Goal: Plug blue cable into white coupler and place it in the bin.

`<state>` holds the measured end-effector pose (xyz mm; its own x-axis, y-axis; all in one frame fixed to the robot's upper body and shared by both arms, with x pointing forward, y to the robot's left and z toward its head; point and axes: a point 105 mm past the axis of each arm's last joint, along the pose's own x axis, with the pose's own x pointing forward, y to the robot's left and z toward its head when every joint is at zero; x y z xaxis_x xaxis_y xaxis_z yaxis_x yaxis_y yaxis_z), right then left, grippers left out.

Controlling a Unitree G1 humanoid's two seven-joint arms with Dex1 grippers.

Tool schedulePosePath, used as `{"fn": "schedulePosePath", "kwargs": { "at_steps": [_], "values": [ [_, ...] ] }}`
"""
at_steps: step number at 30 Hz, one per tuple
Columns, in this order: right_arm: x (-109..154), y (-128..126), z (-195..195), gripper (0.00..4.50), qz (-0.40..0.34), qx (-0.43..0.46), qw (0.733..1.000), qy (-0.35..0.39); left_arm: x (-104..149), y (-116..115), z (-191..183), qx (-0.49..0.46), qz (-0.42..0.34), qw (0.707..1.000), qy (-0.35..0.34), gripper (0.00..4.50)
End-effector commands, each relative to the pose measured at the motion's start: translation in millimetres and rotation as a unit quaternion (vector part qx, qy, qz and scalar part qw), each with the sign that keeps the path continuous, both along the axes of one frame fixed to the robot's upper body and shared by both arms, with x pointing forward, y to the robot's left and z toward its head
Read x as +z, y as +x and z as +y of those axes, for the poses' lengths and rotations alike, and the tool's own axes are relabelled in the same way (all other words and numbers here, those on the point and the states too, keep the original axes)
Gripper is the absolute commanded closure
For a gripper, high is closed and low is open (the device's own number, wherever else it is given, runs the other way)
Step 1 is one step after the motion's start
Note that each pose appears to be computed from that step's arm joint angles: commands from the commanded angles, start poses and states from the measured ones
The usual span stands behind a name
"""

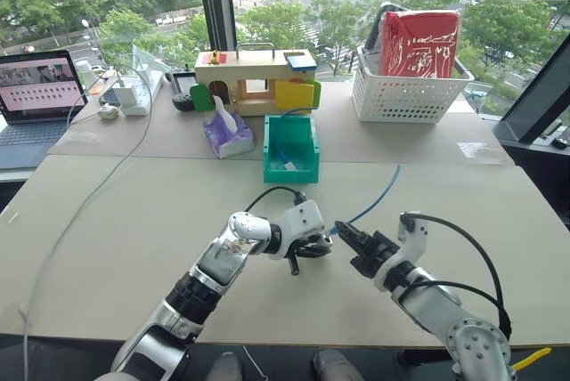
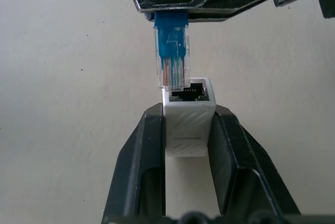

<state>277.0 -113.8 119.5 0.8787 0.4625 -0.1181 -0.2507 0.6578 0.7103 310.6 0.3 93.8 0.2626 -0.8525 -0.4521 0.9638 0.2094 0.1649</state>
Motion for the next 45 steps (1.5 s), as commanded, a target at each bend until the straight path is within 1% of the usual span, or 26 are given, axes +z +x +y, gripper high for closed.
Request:
{"fn": "schedulePosePath", "kwargs": {
  "at_steps": [1,11,21,26,33,37,40,43,45],
  "values": [
    [15,-1,-4,4.5,-0.033,-0.008,0.999,0.003,4,-3,-3,-0.002,-0.004,1.0,-0.01,3.86],
    [5,-3,-1,4.5,-0.008,0.001,1.0,0.005,6,-4,-3,-0.004,-0.009,1.0,-0.009,3.86],
    [2,-3,0,4.5,-0.005,0.007,1.0,0.003,7,-4,-1,-0.003,-0.01,1.0,-0.007,3.86],
    [1,-2,-7,4.5,-0.002,-0.004,1.0,0.005,6,-5,0,-0.001,-0.009,1.0,-0.005,3.86],
    [-3,-2,-2,4.5,0.003,-0.002,1.0,0.007,6,-7,2,-0.003,-0.006,1.0,-0.002,3.86],
    [0,-1,1,4.5,-0.003,-0.001,1.0,0.021,6,-7,4,0.0,-0.004,1.0,0.0,3.86],
    [7,-1,3,4.5,-0.016,0.0,0.999,0.037,6,-7,5,0.001,-0.004,1.0,0.001,3.86],
    [0,-5,6,4.5,0.004,0.008,1.0,0.006,6,-7,5,0.002,-0.004,1.0,0.003,3.86],
    [1,-6,9,4.5,0.005,0.01,1.0,0.009,5,-7,5,0.002,-0.003,1.0,0.003,3.86]
  ]
}}
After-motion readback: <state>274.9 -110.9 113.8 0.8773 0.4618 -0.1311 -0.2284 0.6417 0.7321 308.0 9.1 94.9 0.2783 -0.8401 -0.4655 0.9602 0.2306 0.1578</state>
